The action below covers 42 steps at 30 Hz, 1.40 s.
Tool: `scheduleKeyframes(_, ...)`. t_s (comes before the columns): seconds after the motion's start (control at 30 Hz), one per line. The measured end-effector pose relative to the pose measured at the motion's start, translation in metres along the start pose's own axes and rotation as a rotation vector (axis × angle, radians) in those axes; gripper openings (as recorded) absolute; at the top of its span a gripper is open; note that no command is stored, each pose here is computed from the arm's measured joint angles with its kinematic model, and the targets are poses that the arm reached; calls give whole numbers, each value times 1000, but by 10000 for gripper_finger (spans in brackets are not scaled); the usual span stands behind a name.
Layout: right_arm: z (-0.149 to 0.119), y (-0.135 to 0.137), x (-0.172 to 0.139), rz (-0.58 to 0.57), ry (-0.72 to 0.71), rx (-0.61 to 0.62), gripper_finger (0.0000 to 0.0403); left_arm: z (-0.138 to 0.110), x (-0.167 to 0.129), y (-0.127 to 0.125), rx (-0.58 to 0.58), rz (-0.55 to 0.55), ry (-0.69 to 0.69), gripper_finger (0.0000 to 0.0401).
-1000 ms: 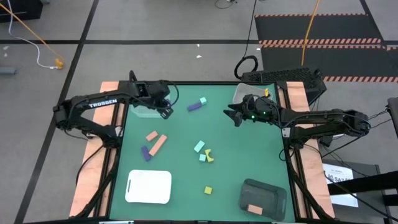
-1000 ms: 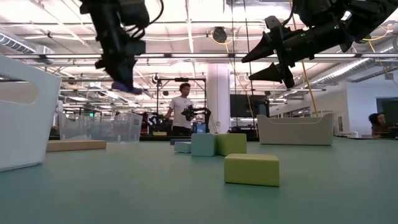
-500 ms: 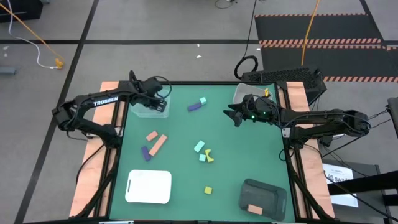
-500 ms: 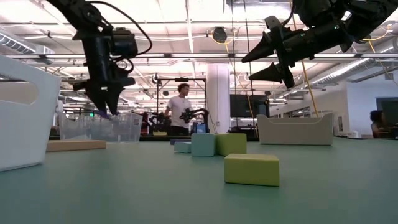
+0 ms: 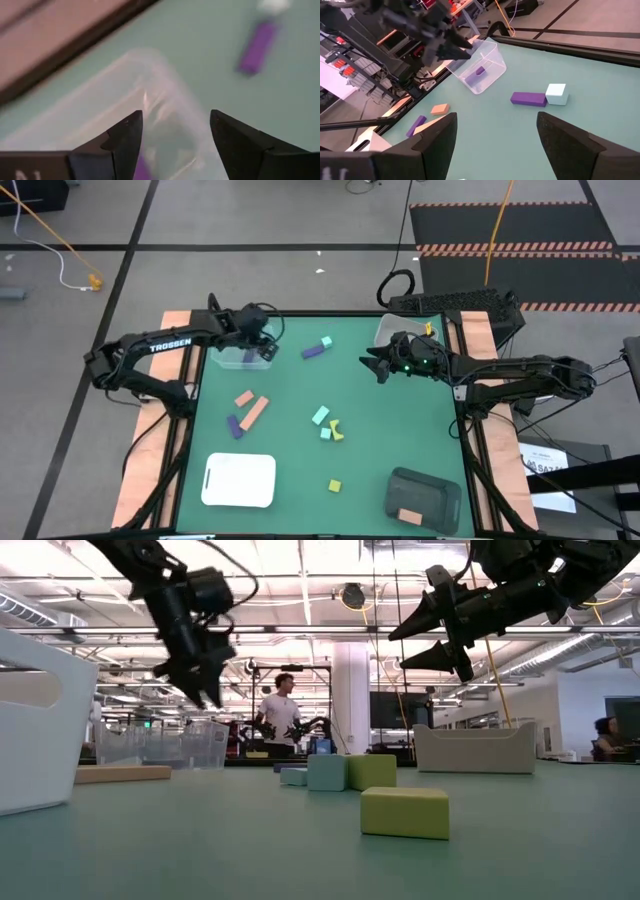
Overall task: Sort & place blocks by color
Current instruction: Put the top violet block into the transparent bin
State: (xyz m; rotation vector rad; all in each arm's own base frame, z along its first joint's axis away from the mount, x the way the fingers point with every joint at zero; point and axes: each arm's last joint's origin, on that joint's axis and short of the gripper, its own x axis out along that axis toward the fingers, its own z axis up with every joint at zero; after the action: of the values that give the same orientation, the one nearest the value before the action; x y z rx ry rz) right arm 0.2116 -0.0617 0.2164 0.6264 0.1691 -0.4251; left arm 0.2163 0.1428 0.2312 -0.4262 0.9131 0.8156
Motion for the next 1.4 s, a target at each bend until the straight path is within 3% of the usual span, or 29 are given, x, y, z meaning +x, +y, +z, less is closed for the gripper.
scheduleKeyframes(0.27, 0, 0, 0, 1, 0, 0, 263, 21, -22, -61, 402, -178, -372, 234)
scheduleKeyframes(0.4, 0, 0, 0, 1, 1, 0, 263, 19, -14, -79, 522, -198, -413, 234)
scheduleKeyframes(0.63, 0, 0, 0, 1, 0, 0, 263, 15, 32, -95, 477, -198, -340, 234)
scheduleKeyframes(0.9, 0, 0, 0, 2, 0, 0, 263, 4, 83, -102, 573, -161, -268, 234)
scheduleKeyframes(1.4, 0, 0, 0, 1, 0, 0, 263, 0, 137, -81, 485, -83, -200, 234)
